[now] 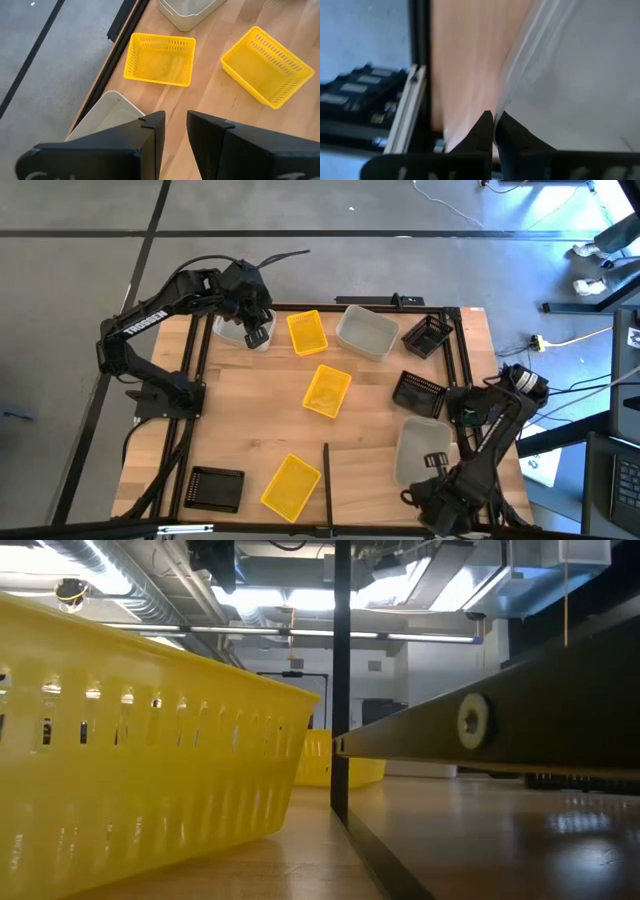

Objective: Stack baskets on shelf by color
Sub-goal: Put the bottom left gray bin on the shelf

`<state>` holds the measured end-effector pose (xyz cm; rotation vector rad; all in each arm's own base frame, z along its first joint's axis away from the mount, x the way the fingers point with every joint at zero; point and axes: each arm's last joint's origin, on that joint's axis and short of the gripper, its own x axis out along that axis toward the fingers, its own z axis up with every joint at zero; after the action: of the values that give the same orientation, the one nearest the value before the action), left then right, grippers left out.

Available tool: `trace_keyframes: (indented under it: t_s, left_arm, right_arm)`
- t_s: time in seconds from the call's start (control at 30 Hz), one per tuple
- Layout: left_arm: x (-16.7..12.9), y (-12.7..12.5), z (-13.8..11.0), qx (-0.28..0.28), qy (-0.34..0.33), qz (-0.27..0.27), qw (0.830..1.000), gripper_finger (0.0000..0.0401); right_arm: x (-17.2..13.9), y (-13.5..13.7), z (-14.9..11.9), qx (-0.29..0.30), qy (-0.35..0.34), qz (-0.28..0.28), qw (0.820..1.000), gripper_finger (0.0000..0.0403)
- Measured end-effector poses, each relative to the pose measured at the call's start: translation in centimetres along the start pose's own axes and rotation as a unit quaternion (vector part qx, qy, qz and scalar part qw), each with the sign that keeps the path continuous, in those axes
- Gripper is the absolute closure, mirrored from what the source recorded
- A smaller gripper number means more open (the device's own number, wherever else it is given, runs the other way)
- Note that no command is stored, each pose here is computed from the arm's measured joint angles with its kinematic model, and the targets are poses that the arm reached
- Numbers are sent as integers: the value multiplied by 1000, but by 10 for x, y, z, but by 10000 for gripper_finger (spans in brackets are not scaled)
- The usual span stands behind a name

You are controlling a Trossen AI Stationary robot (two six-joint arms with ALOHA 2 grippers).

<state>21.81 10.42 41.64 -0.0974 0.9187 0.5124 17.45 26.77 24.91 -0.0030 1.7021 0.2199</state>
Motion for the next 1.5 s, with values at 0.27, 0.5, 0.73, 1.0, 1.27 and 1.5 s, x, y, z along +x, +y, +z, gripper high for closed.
trace_keyframes:
  t_s: [0.27,0.5,0.73,1.0,1.27,1.5]
  left_arm:
    - [0,0,0,0,0,0,1000,330]
    - [0,-4,0,36,-5,-67,997,330]
    - [-1,-8,1,42,-9,-92,995,330]
    - [-1,-11,3,47,-21,-96,994,330]
    - [-1,-11,3,47,-21,-95,994,330]
    - [-1,-11,3,47,-21,-95,994,330]
  right_arm:
    - [5,17,-22,-48,43,19,998,400]
    - [6,18,-31,-68,61,6,996,386]
    - [6,18,-31,-59,59,6,996,382]
    - [6,18,-30,-45,58,9,997,381]
    - [6,19,-29,-48,53,11,997,394]
    - [6,20,-27,-26,29,4,999,375]
